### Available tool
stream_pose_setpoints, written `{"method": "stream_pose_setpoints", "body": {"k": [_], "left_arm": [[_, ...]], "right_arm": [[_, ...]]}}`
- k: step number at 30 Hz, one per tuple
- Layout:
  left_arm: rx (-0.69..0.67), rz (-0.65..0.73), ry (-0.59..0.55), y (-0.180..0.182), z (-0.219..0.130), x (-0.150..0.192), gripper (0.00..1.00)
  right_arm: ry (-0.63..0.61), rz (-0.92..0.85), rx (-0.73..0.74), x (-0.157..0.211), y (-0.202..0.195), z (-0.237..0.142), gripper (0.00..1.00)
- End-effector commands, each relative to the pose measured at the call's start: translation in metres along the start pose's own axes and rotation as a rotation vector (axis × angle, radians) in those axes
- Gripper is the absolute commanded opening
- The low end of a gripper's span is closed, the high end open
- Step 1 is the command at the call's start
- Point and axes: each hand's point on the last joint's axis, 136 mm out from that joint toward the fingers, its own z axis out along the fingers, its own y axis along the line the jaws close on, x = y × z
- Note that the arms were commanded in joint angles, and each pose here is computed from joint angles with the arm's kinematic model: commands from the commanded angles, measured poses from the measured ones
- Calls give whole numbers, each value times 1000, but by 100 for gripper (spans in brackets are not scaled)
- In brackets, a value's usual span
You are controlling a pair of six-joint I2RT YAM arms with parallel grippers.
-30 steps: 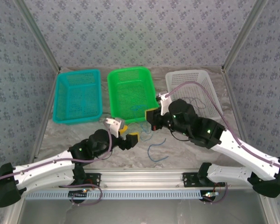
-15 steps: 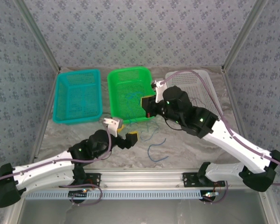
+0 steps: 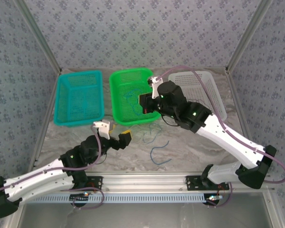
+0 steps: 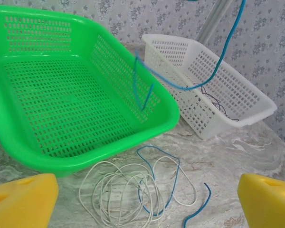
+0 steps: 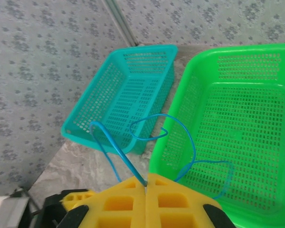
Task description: Untangle the cables
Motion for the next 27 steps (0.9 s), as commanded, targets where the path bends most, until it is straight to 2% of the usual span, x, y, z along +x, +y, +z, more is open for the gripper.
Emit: {"method": "stream_pose_setpoints", "body": {"k": [1, 6, 11, 20, 24, 27], "left_arm": [[-56, 26, 30, 15, -2, 11, 97], [-72, 6, 39, 23, -4, 19, 98], [-100, 12, 23, 31, -9, 16, 99], [-123, 22, 0, 41, -19, 11, 99], [-127, 23, 8, 43, -19, 12, 100], [-133, 22, 5, 43, -20, 10, 100]], "right_arm": [[-25, 31, 77, -11, -22, 15, 0], [1, 77, 188, -6, -64, 40, 0], [63, 114, 200, 9, -82, 63, 0], [312, 141, 284, 70, -112, 107, 0], [366, 167, 335, 86, -129, 118, 0], [367, 199, 361, 87, -141, 123, 13]]}}
